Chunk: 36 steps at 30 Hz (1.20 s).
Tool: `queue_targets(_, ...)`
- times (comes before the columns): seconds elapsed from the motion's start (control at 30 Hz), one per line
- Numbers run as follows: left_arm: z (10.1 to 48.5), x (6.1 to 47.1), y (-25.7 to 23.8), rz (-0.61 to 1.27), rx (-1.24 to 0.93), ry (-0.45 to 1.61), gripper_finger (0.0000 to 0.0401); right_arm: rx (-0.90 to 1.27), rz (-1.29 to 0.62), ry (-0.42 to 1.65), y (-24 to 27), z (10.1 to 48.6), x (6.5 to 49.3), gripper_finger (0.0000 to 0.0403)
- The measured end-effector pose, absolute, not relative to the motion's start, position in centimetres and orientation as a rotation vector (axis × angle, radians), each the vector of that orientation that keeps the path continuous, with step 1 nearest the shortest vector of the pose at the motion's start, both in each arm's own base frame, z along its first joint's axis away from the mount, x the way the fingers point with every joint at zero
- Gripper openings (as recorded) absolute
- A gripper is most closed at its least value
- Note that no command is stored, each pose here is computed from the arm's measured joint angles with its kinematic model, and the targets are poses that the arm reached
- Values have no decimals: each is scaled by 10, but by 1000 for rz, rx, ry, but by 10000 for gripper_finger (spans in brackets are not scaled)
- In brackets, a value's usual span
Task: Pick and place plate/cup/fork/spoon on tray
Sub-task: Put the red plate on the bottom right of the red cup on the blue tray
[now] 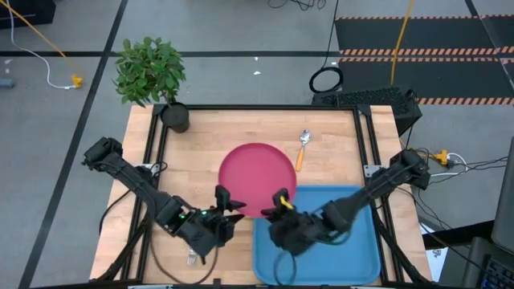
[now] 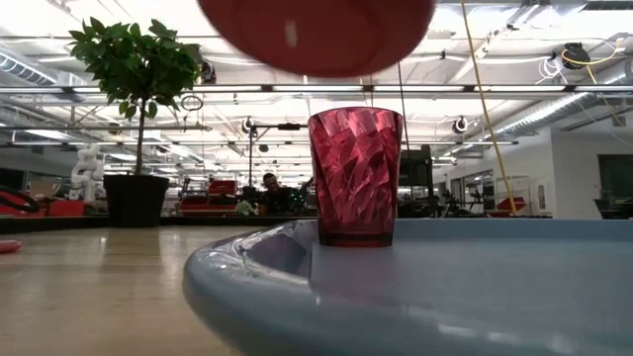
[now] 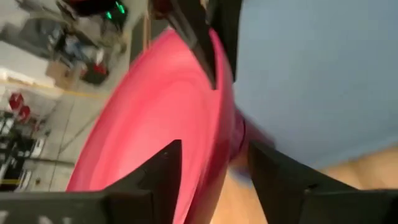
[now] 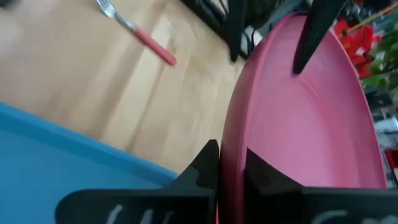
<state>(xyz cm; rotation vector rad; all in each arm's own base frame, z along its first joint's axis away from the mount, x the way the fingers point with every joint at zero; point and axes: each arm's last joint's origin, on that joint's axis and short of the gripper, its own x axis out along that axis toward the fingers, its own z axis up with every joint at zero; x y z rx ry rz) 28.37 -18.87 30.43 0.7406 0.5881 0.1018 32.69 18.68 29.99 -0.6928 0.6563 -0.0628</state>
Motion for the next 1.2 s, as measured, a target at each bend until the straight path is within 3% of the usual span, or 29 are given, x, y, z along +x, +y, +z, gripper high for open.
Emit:
queue_targets(0.27,342,257,-202,36,640,405,193,-540,-73,632,205,318,291,6)
queue_targets(0.6,349,237,-202,4,584,422,177,-324,-66,649,241,339,234,6)
queue_targets(0.87,347,238,-199,23,553,440,175,11,-47,805,262,329,199,6)
queue_targets(1.2,345,237,-199,37,487,451,175,-29,-150,945,286,278,196,6)
